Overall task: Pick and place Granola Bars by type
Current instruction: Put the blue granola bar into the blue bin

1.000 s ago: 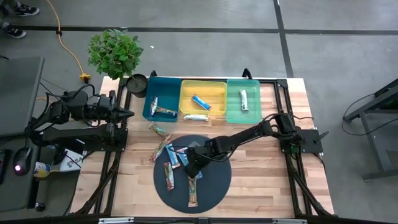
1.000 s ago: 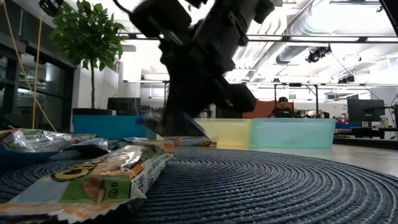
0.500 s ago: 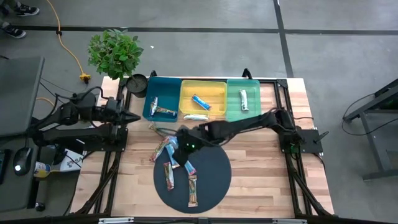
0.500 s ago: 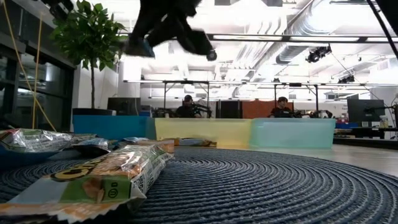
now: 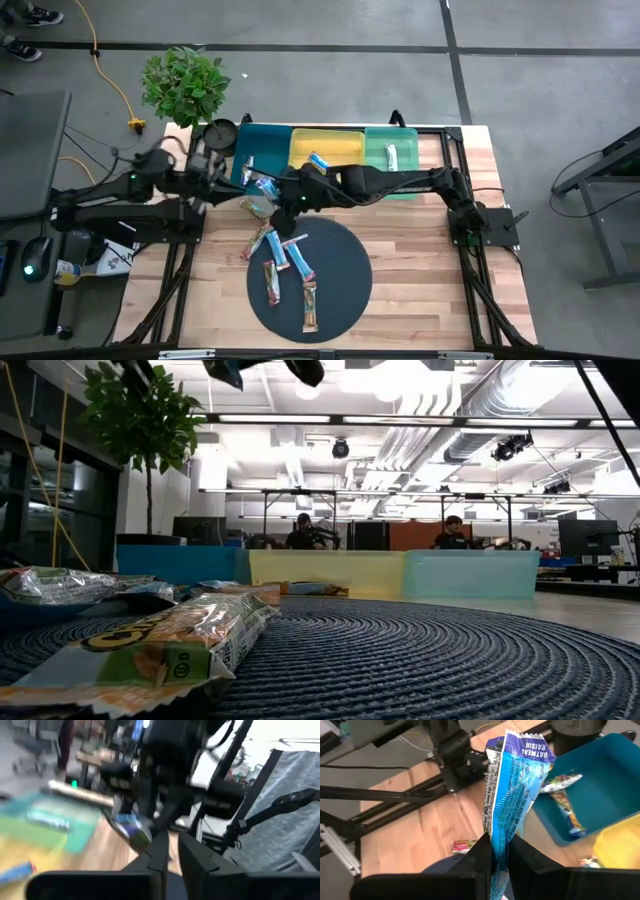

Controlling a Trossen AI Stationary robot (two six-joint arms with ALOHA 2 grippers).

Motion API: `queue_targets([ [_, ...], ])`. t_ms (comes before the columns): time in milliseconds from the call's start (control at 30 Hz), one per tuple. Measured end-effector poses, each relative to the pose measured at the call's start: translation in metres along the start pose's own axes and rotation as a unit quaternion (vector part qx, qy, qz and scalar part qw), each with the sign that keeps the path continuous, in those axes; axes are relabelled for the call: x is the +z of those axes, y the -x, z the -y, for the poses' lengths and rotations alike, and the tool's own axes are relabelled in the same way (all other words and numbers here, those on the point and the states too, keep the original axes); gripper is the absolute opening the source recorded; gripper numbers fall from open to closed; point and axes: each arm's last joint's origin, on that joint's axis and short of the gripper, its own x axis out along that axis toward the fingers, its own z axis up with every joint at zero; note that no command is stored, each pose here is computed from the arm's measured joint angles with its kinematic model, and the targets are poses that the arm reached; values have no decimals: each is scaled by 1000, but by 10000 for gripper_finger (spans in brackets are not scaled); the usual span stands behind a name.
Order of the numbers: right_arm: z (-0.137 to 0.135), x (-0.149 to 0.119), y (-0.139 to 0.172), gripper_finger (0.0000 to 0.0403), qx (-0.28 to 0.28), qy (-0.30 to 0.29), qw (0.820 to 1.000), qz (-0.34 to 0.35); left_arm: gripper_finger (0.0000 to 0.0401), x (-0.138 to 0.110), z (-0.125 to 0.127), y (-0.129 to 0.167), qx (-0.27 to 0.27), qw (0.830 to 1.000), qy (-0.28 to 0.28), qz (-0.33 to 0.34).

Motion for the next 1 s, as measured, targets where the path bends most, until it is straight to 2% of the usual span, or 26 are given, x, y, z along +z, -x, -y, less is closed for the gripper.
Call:
queue_targets([
  [133, 5, 3, 0, 32, -5, 6, 1000, 1, 104, -2, -4, -11, 7, 999, 37, -10],
  [367, 4, 3, 0, 32, 4, 12, 1000, -4, 228, 1, -7, -15, 39, 998, 39, 14],
  [500, 5, 3, -1, 32, 4, 18, 1000, -4, 275, 1, -9, -16, 52, 998, 43, 16],
  [633, 7, 6, -1, 32, 7, 19, 1000, 1, 295, -2, -12, -22, 64, 997, 47, 4],
  [800, 7, 19, 8, 32, 21, 34, 999, 27, 297, -3, -17, -35, 66, 997, 50, -6],
  [1000, 8, 27, 15, 32, 24, 50, 998, 41, 298, 8, -17, -47, 40, 997, 34, 56],
])
